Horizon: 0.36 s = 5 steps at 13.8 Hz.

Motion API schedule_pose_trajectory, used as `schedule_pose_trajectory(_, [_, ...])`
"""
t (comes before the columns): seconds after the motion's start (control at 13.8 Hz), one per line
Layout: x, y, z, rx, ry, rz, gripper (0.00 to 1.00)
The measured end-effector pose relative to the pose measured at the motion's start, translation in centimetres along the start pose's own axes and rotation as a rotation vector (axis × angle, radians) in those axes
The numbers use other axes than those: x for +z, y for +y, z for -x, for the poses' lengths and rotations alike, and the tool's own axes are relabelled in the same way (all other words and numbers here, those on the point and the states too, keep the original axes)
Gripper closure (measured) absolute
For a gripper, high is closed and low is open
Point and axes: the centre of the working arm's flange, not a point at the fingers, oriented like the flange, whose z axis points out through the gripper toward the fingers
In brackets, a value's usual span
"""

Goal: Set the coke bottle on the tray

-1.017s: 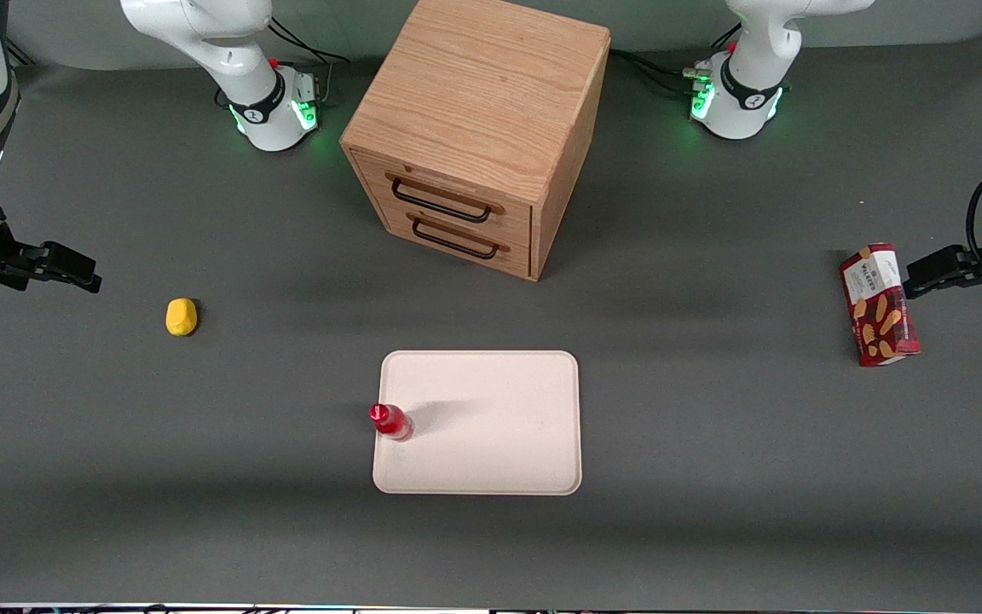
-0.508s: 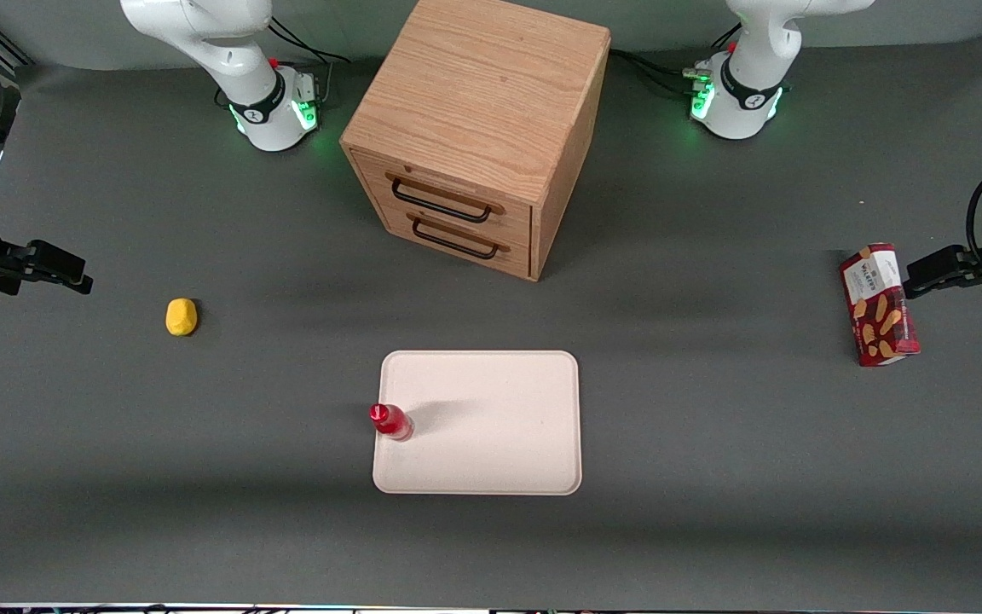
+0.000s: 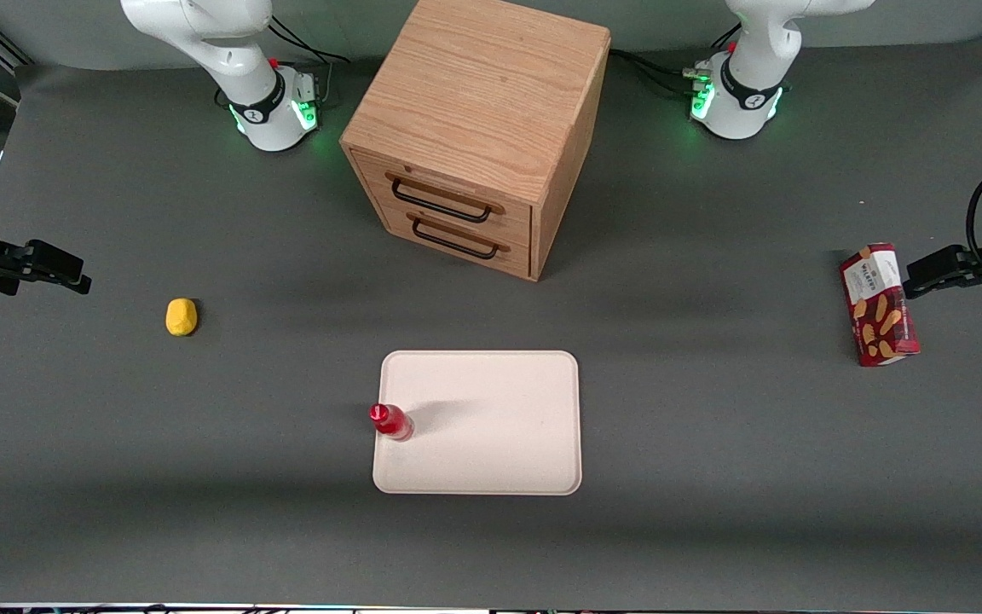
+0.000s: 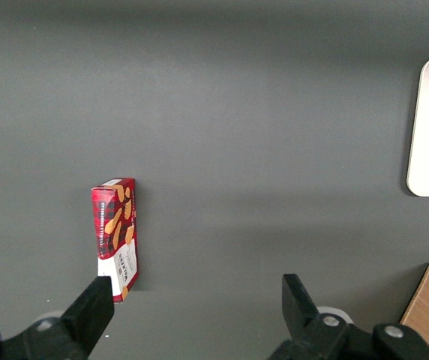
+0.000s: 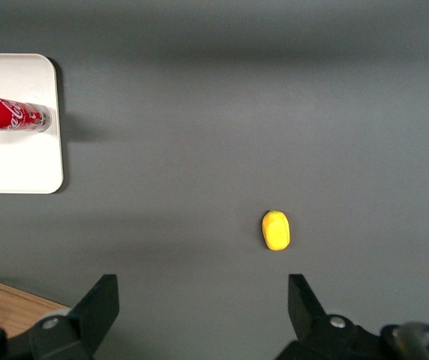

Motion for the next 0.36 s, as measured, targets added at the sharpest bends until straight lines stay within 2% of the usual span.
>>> schedule_pose_trajectory(0.36, [-0.02,0.0,-0.03,-0.025,0.003,0.0,0.0])
